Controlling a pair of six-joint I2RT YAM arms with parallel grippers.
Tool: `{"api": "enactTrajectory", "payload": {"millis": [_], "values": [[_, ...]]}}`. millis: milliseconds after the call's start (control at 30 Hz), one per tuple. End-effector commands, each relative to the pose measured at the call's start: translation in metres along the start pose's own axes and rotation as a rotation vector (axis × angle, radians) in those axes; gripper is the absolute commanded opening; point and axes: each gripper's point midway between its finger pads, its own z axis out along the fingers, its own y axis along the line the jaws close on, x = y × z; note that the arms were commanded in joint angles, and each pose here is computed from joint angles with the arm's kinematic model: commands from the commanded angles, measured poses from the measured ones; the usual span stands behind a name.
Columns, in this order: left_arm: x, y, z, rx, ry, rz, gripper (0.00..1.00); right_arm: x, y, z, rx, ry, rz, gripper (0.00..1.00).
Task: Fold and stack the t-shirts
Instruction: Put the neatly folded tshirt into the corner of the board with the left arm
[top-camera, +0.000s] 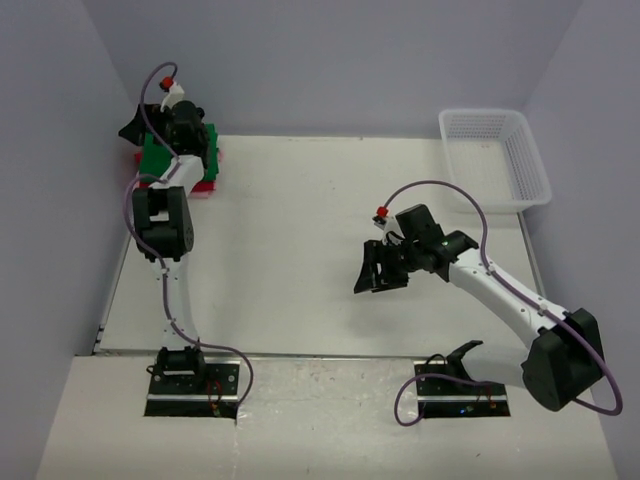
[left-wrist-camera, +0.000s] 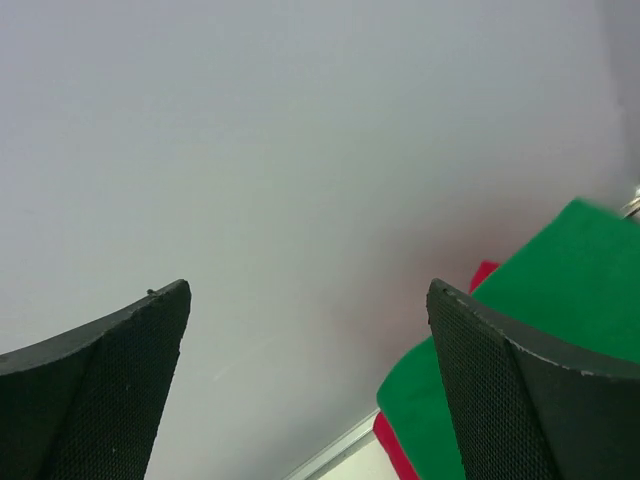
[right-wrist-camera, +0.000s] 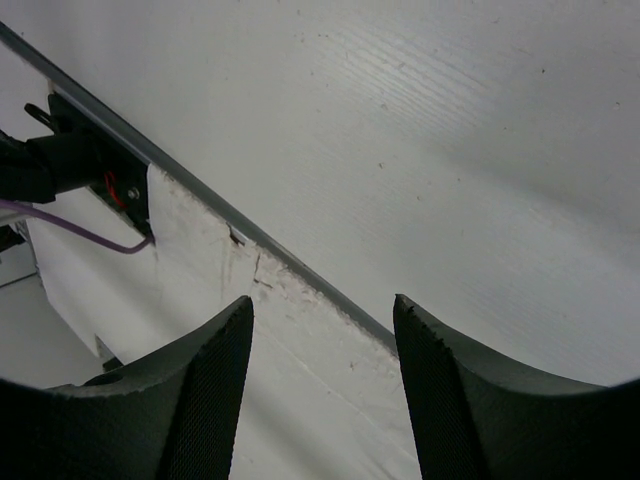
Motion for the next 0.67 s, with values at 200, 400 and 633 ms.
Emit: {"api": "enactTrajectory", "payload": {"millis": [200,400,633], "values": [[-0.201,0.069,-0.172,0.329,-0.157,-0.496,1.0,-0.047,-0.007,-0.032,0.186,-0.252,-0.091,0.61],[-0.168,0.04,-0.324,1.164,0.04,-0.662,1.0,-0.084,-0.009,-0.046,0.238,-0.481,-0.196,0.63],[-0.078,0.098,-0.385,1.297,-0.009,-0.598,1.0,-0.11,0.018,-0.045,0.094,-0.642,-0.215,0.67]]}}
